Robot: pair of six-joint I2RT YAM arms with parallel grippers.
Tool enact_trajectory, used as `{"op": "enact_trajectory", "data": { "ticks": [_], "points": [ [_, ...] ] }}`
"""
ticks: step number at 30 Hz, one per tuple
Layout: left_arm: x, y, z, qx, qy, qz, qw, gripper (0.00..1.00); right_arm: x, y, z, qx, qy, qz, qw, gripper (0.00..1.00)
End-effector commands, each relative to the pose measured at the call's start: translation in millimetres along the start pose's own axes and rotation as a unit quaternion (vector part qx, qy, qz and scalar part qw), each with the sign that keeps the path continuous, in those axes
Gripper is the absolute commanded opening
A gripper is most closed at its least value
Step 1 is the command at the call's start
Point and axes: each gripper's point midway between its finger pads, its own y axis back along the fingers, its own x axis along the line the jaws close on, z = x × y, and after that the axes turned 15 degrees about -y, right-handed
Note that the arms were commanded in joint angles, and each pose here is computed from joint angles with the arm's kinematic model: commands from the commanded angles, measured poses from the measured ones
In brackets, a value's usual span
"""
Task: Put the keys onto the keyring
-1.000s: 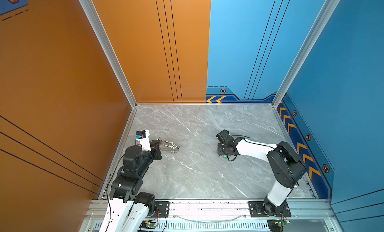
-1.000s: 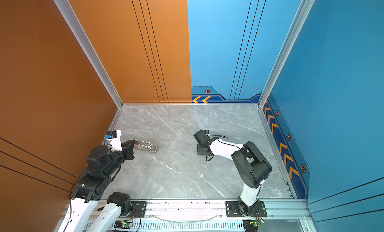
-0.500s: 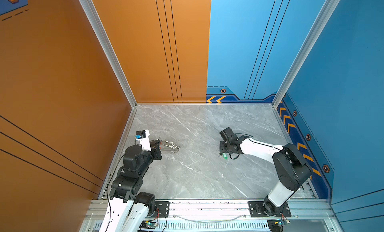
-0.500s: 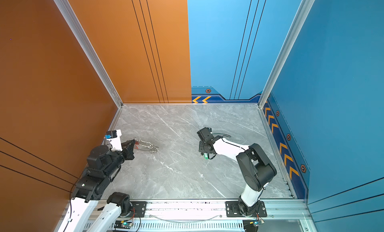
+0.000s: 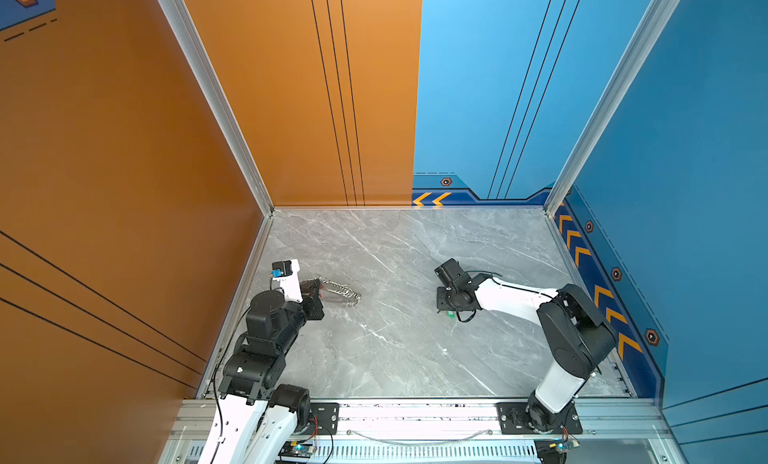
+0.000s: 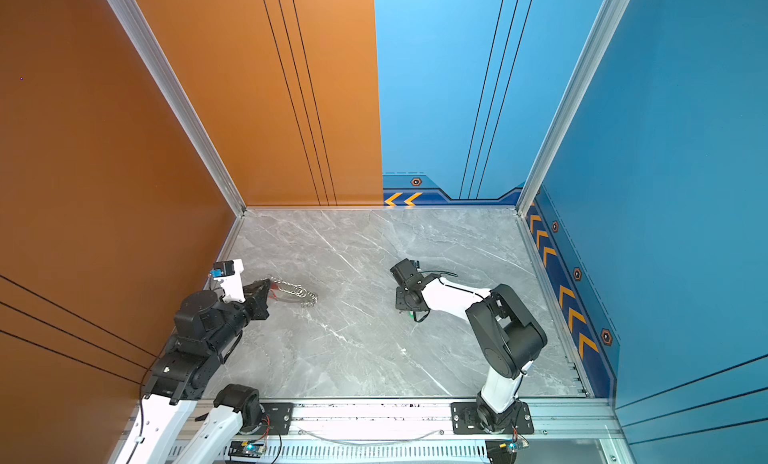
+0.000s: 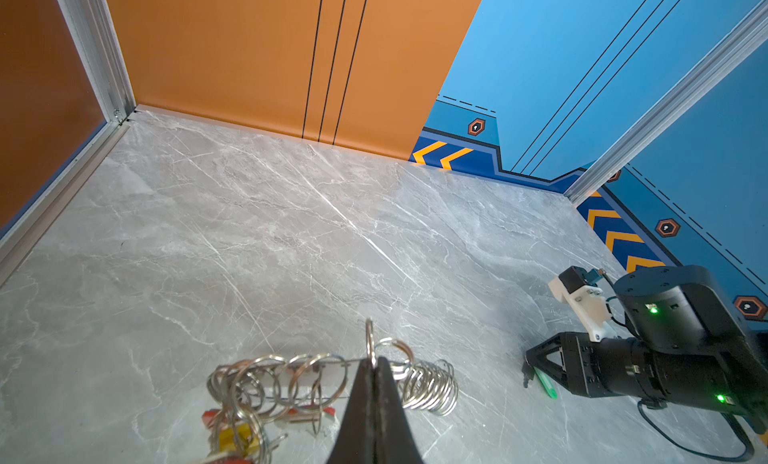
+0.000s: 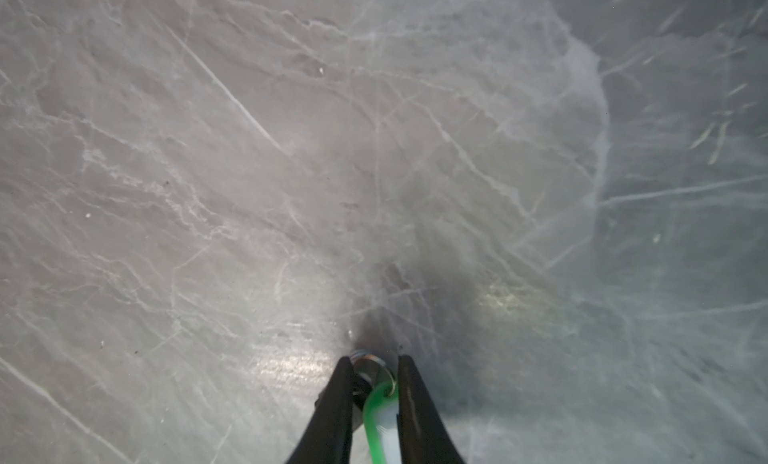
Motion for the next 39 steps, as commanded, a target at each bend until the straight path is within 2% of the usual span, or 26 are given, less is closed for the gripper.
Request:
{"op": "enact_trajectory", "data": {
  "ticks": [1, 15, 28, 39],
  "points": [
    [0.2, 0.2, 11.0, -0.024, 0.003, -0.002, 1.0, 0.01, -11.6, -3.3, -5.9, 0.004, 0.013, -0.029, 0.999, 0.22],
    [-0.6, 0.2, 10.6, -0.024, 0.003, -0.004, 1.0, 0.01, -9.9, -13.0, -15.2, 0.02, 0.02, -0.032, 0.999, 0.23],
    [-1.0, -0.1, 10.5, -0.023, 0.003, -0.005, 1.0, 0.01, -8.1, -3.2, -7.6, 0.001, 0.022, -0.032, 0.999, 0.07],
    [-1.2, -0.5, 9.9, -0.022, 0.004, -0.005, 1.0, 0.01, -1.9, 17.3, 4.2, -0.026, 0.024, -0.012, 0.999, 0.02]
  ]
}}
